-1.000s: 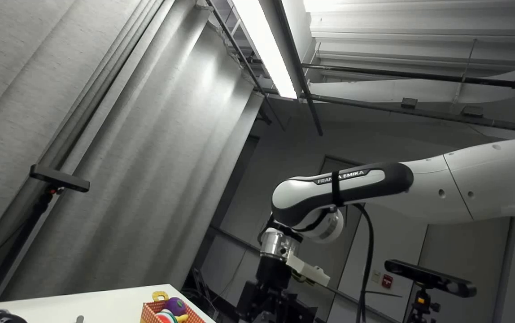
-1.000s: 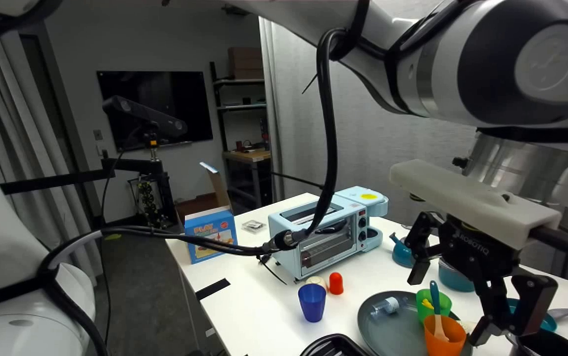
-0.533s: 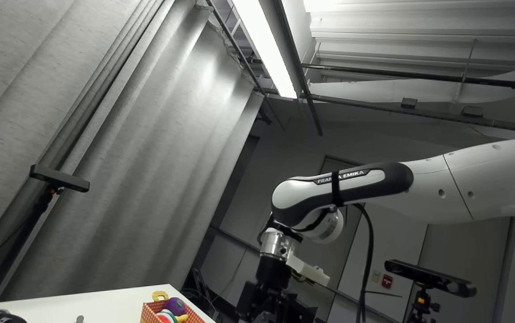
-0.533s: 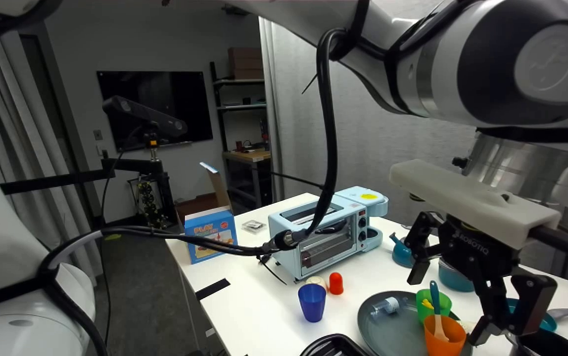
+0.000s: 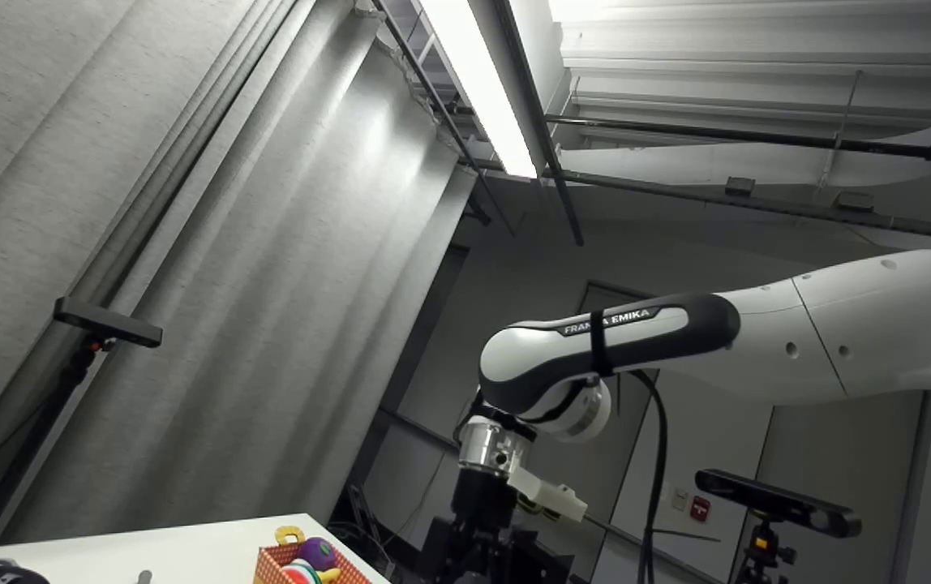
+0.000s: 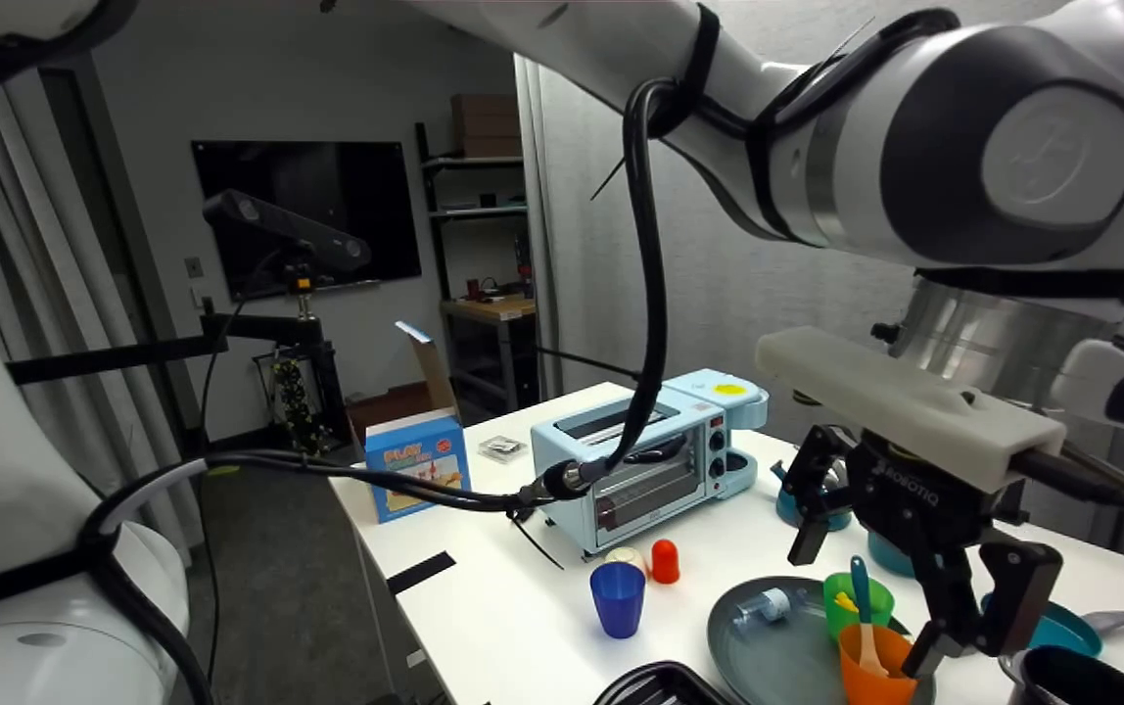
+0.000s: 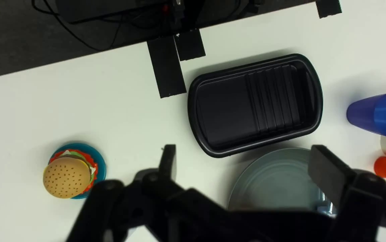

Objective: Put the blue cup on the grey tray

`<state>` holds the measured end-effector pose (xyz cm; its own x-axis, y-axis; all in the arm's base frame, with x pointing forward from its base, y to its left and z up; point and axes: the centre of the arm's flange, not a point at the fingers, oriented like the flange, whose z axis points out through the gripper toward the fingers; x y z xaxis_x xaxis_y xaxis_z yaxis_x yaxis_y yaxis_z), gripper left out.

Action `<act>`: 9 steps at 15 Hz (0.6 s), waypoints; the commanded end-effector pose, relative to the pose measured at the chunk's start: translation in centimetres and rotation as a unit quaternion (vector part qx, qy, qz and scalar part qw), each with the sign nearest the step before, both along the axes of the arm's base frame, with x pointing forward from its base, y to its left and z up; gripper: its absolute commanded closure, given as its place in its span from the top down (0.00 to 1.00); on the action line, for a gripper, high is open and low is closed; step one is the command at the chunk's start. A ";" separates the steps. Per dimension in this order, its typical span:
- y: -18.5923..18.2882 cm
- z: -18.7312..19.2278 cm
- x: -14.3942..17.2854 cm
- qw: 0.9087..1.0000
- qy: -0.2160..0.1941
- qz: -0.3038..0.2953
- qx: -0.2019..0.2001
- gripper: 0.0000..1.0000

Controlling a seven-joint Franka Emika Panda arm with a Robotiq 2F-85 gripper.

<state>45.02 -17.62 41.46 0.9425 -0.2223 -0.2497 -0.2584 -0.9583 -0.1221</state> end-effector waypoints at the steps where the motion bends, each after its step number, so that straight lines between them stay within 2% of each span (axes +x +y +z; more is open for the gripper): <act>1: 1.1 -1.6 0.1 1.000 0.001 0.023 -0.011 1.00; 6: 3.6 -4.3 -0.1 0.998 0.020 0.063 -0.024 1.00; 9: 5.4 -6.4 -0.6 0.993 0.027 0.108 -0.033 1.00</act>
